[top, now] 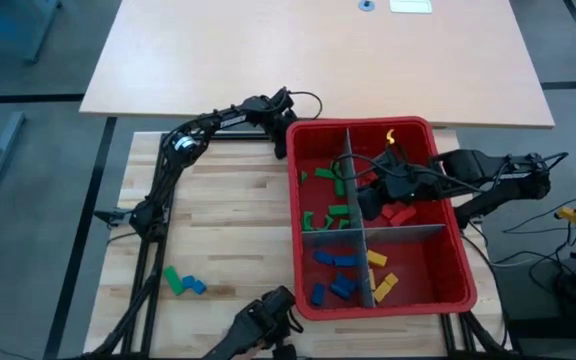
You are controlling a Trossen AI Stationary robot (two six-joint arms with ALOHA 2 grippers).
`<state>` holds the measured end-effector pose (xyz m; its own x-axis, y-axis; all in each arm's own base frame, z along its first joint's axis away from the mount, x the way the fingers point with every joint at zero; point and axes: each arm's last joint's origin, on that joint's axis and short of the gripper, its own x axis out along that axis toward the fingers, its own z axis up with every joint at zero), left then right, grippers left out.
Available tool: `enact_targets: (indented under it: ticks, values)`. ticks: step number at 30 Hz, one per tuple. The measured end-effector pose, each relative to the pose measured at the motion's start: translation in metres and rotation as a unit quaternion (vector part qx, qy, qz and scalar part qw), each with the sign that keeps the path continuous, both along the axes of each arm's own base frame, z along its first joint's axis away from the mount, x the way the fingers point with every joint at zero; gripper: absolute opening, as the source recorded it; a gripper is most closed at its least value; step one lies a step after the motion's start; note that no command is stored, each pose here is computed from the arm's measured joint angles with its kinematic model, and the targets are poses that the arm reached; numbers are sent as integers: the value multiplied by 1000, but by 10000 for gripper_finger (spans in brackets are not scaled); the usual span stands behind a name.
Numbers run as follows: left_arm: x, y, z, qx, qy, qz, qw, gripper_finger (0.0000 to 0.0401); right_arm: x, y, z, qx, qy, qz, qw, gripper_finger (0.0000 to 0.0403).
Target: Sort blocks
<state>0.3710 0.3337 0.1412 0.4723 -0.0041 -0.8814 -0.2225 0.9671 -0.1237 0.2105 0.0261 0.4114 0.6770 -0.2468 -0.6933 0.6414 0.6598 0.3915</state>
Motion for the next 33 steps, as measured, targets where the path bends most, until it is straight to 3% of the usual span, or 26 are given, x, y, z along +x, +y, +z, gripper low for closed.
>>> enact_targets:
  ticks: [14,33]
  values:
    - [-3,11,7,3,-26,51,998,0,-6,-1,-5,-8,42,0,999,0]
    - [5,18,14,27,-136,-38,990,0,-8,-2,-7,-5,55,-7,998,0]
